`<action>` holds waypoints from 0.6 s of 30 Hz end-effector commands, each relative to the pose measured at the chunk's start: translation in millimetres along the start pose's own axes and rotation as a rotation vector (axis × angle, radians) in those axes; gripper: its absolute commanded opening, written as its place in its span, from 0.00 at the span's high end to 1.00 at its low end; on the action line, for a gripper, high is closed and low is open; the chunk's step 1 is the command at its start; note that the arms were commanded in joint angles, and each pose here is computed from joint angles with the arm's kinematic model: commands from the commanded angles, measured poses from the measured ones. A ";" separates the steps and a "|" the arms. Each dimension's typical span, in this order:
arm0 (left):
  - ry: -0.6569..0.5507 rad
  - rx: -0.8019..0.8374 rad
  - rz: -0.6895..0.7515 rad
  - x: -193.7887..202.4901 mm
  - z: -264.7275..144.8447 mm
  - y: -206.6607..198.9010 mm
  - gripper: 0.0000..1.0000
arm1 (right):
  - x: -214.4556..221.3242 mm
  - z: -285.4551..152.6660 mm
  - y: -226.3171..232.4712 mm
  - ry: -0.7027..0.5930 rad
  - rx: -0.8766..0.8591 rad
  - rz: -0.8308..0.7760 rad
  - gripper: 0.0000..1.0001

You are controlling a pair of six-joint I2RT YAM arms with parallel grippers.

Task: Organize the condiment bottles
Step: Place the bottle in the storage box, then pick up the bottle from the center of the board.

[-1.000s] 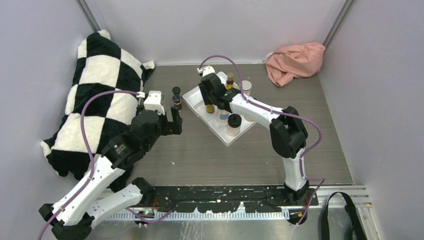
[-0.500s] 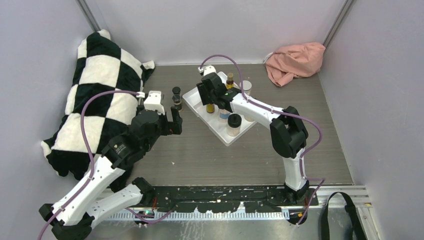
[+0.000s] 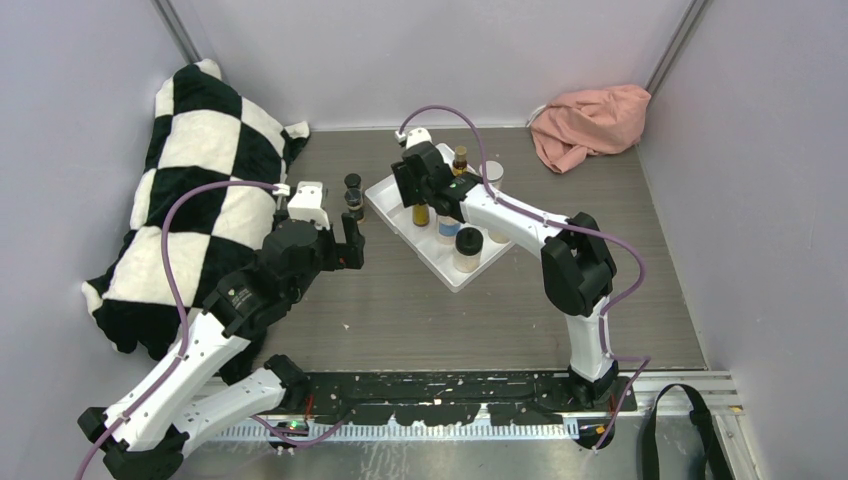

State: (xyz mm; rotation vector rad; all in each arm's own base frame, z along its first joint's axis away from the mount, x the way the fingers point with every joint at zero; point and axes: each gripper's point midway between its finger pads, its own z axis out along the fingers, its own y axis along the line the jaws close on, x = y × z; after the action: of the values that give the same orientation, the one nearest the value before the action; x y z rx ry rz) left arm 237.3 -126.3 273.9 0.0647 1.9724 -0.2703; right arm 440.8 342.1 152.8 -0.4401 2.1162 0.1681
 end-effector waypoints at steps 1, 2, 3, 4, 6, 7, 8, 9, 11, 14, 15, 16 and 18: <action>-0.040 0.021 -0.027 -11.8 -0.9 -5.5 0.05 | -47.3 -19.9 -0.2 -0.099 -0.018 0.030 0.36; -0.041 0.019 -0.027 -12.4 -1.2 -5.2 0.05 | -50.4 -20.9 0.4 -0.105 -0.021 0.030 0.36; -0.041 0.018 -0.027 -12.9 -1.4 -4.9 0.05 | -53.3 -22.2 1.1 -0.109 -0.024 0.032 0.36; -0.043 0.018 -0.028 -13.4 -1.6 -4.9 0.05 | -55.3 -23.0 1.5 -0.111 -0.027 0.032 0.36; -0.044 0.019 -0.029 -13.9 -1.8 -5.2 0.05 | -61.8 -25.4 2.4 -0.121 -0.032 0.033 0.35; -0.044 0.019 -0.029 -13.8 -1.8 -5.2 0.05 | -63.2 -25.9 2.9 -0.123 -0.034 0.030 0.35; -0.044 0.019 -0.030 -14.4 -1.7 -5.4 0.05 | -66.1 -26.9 2.7 -0.128 -0.035 0.032 0.35; -0.046 0.019 -0.031 -15.0 -1.9 -5.5 0.05 | -67.9 -27.8 3.3 -0.130 -0.038 0.032 0.35; -0.047 0.017 -0.033 -15.2 -2.5 -5.0 0.05 | -71.0 -28.9 3.6 -0.133 -0.041 0.032 0.35; -0.054 0.016 -0.037 -17.2 -4.0 -4.3 0.05 | -76.8 -30.5 5.4 -0.138 -0.048 0.025 0.35; -0.057 0.016 -0.039 -18.5 -4.7 -4.2 0.04 | -79.5 -30.8 5.6 -0.139 -0.051 0.022 0.35; -0.059 0.014 -0.039 -19.1 -5.1 -3.7 0.05 | -82.0 -30.7 6.1 -0.139 -0.054 0.017 0.35; -0.065 0.014 -0.042 -21.4 -6.4 -3.5 0.05 | -88.9 -32.3 9.4 -0.140 -0.069 0.003 0.35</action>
State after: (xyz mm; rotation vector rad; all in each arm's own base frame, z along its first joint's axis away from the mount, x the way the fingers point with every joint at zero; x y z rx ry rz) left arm 237.3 -126.1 273.8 0.0638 1.9728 -0.2690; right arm 449.1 354.8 203.3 -0.4420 2.0520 0.2233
